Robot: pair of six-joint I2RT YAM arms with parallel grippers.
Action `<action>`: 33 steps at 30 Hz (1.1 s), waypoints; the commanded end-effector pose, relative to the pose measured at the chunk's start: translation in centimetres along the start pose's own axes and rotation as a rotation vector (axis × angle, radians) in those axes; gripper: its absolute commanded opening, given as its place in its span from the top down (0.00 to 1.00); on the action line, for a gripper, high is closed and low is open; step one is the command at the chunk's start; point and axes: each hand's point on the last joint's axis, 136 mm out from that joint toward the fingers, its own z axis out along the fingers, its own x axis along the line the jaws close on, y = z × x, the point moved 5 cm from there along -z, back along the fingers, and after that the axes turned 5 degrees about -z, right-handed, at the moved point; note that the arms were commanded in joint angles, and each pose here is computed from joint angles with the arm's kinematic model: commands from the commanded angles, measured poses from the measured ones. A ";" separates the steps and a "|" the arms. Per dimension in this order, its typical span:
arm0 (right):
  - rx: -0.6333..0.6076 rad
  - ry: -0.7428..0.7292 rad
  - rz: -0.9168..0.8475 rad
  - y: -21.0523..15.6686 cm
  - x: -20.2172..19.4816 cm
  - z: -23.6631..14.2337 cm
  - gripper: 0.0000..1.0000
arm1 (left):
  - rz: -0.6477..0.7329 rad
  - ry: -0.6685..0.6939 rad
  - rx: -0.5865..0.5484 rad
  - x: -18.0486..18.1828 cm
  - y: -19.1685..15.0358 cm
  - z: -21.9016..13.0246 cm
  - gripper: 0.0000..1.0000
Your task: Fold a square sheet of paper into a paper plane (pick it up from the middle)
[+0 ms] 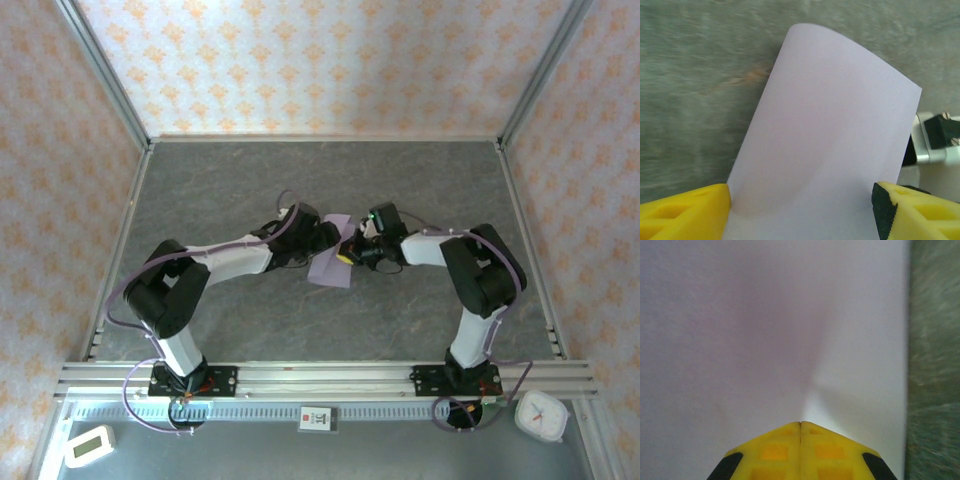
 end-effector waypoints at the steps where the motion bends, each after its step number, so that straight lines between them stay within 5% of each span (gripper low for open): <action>1: -0.067 -0.019 0.022 1.1 0.0 -1.9 0.93 | -0.020 -0.039 0.006 -1.6 -0.4 0.8 0.23; 12: -0.162 -0.037 0.087 0.2 -2.8 -5.6 0.71 | -0.022 -0.050 0.018 -3.0 -1.3 1.7 0.23; 21: -0.190 -0.136 0.121 0.5 -6.3 -7.1 0.74 | -0.011 -0.105 0.022 -4.0 -1.3 1.5 0.23; 33: -0.098 -0.151 0.100 0.4 -7.8 -5.1 0.83 | 0.053 -0.371 0.093 -8.1 -2.8 -0.1 0.23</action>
